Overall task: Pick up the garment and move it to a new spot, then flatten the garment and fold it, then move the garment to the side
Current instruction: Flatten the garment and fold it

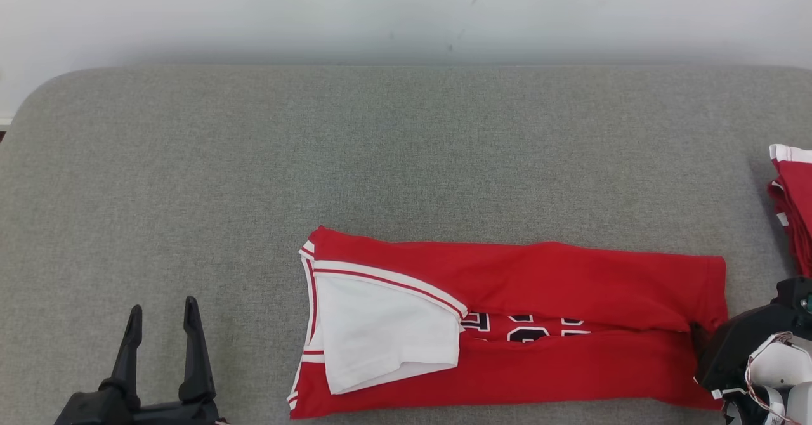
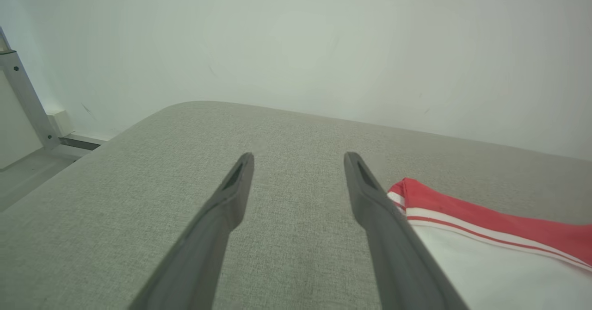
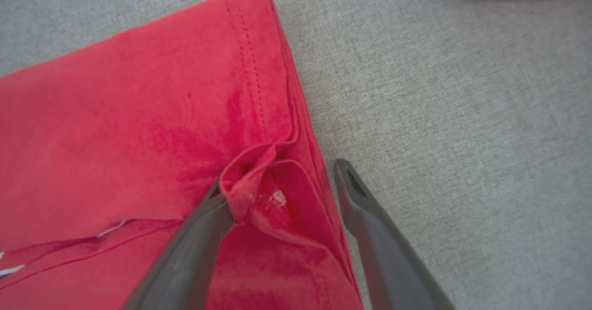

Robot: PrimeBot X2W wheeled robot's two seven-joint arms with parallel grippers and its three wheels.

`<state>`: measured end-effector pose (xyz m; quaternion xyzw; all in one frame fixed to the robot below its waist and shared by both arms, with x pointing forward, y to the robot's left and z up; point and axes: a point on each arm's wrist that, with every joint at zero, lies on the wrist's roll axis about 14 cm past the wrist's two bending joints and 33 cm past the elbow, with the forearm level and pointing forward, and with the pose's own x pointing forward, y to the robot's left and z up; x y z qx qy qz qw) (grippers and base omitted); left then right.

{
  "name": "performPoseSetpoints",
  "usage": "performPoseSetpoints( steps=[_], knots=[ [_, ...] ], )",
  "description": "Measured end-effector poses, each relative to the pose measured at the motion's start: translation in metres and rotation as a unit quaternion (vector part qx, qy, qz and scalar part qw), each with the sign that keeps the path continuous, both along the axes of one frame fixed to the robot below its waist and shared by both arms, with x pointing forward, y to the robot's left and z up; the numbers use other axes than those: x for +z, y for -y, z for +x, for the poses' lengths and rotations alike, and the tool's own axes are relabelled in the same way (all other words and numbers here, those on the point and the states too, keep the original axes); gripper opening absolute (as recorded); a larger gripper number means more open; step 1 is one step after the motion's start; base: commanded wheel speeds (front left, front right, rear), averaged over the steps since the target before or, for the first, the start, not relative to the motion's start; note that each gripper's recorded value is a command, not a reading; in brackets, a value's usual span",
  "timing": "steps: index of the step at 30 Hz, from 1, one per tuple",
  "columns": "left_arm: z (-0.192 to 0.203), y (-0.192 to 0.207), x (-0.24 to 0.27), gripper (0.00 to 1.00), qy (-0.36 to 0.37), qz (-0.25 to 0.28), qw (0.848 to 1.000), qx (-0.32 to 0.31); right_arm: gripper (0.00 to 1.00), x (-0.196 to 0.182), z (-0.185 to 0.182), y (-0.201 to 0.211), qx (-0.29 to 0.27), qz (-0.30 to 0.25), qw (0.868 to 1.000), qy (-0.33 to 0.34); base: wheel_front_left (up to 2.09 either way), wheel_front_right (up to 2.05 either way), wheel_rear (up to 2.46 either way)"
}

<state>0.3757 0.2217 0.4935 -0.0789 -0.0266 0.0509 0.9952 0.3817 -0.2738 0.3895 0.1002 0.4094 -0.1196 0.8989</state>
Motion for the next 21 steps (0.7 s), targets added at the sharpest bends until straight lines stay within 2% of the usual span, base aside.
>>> performPoseSetpoints(
  steps=[4,5,6,7,8,21],
  knots=[
    [-0.001,0.0,-0.001,1.0,-0.001,0.003,1.0,-0.001,1.0,-0.005,-0.003,-0.007,0.009,0.011,1.0,-0.016,0.0,0.0,0.0],
    [-0.001,0.0,-0.001,1.0,-0.002,0.003,1.0,-0.001,0.88,-0.004,-0.003,-0.007,0.01,0.012,1.0,-0.016,0.0,0.0,0.0],
    [-0.001,0.001,-0.002,1.0,-0.002,0.002,1.0,-0.003,0.4,-0.004,-0.003,-0.007,0.01,0.012,1.0,-0.016,0.0,0.0,0.0],
    [-0.001,0.001,-0.003,1.0,-0.004,0.002,1.0,-0.003,0.14,-0.003,-0.002,-0.008,0.01,0.012,1.0,-0.015,0.0,0.0,0.0],
    [-0.001,0.002,-0.004,1.0,-0.005,0.002,1.0,-0.005,0.0,-0.002,-0.001,-0.008,0.011,0.011,1.0,-0.012,0.0,0.0,0.0],
    [-0.002,-0.001,-0.009,1.0,-0.012,0.004,1.0,-0.005,0.0,0.024,0.017,0.016,-0.019,-0.034,0.997,0.059,0.0,0.0,0.0]
  ],
)
